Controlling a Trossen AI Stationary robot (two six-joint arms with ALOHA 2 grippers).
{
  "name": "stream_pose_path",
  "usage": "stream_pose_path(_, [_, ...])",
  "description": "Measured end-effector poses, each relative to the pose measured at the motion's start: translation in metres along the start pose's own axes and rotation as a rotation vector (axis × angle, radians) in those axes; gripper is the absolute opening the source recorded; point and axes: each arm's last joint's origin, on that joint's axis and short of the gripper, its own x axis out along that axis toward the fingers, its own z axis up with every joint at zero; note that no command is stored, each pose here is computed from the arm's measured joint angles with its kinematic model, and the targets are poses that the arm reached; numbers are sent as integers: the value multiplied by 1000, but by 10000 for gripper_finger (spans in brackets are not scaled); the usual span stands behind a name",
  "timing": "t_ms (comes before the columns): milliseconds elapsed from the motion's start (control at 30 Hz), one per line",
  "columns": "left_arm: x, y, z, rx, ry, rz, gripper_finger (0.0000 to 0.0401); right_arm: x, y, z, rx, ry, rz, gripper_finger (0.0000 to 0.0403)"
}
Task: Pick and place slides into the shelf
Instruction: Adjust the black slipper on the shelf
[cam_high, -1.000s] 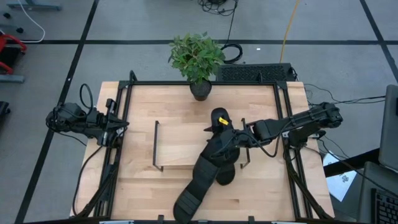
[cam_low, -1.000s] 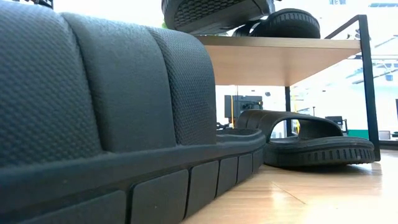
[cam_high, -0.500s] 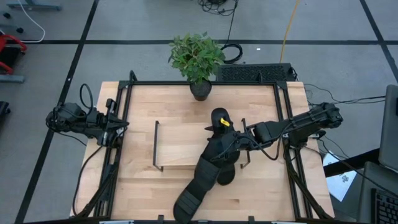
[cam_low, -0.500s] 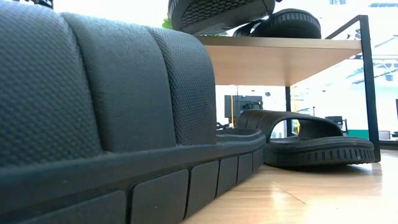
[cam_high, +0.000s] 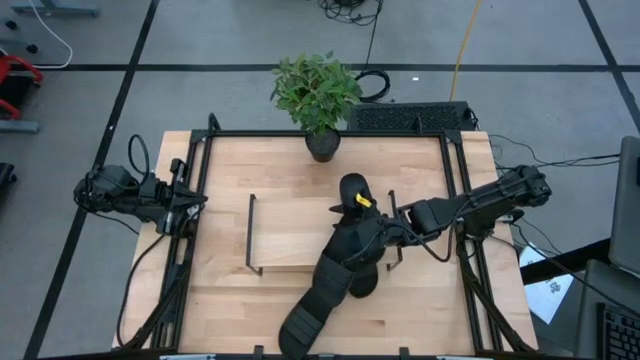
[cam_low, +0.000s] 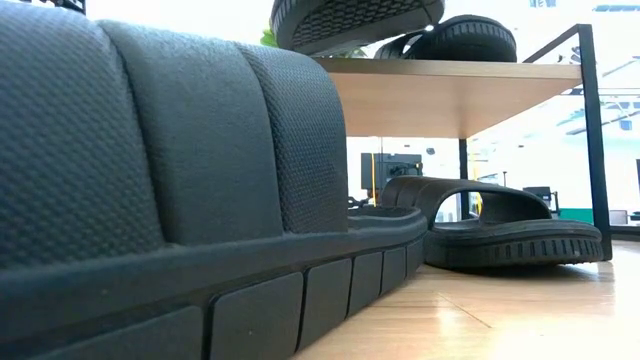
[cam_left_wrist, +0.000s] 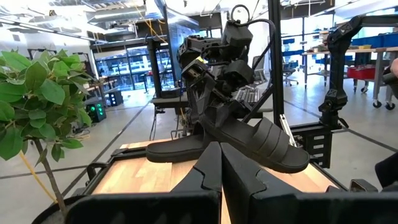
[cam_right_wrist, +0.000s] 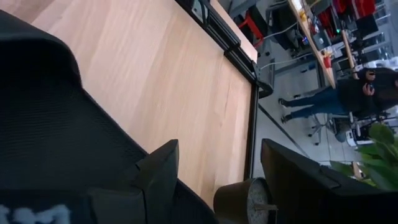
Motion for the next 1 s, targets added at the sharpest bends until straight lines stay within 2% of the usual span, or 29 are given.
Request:
stream_pose_path(333, [0, 0, 0, 0, 0, 0, 5, 2, -1, -4, 52, 32, -4, 220])
stream_pose_path(667, [0, 0, 0, 0, 0, 0, 5, 0, 0, -1, 46, 16, -5, 220])
stream_pose_path(1000, [0, 0, 0, 0, -1, 0, 5, -21, -15, -1, 136, -44, -34, 220])
